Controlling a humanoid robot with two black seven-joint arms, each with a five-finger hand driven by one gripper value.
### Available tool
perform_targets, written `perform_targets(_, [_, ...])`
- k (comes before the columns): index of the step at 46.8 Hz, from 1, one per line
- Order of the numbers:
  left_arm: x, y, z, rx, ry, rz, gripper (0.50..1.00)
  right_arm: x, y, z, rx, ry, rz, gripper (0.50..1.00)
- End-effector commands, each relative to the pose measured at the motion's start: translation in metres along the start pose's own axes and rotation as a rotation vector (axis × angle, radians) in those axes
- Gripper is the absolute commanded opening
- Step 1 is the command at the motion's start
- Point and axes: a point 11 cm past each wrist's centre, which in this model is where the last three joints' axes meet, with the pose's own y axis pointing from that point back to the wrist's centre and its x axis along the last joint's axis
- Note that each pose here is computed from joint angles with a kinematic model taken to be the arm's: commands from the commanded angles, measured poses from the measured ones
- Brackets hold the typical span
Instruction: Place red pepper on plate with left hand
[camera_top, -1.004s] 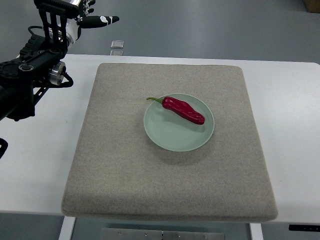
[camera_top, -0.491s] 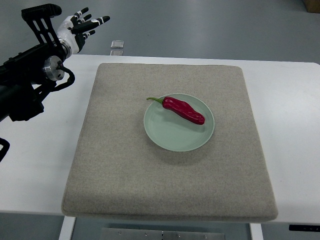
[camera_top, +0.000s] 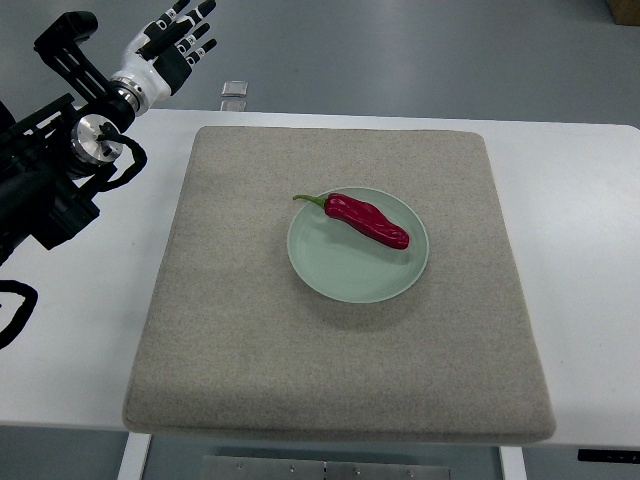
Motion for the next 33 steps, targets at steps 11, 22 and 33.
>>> perform_targets(11, [-0.003, 0.004, 0.002, -0.054, 0.191, -0.093, 0.992, 0.0, 0.0, 0.0, 0.0, 0.0, 0.001, 0.928])
perform_targets(22, [-0.004, 0.006, -0.009, -0.08, 0.22, -0.102, 0.992, 0.0, 0.0, 0.0, 0.0, 0.0, 0.001, 0.928])
perform_targets(33, [-0.001, 0.007, -0.017, -0.068, 0.219, -0.081, 0.992, 0.0, 0.0, 0.0, 0.0, 0.0, 0.001, 0.928])
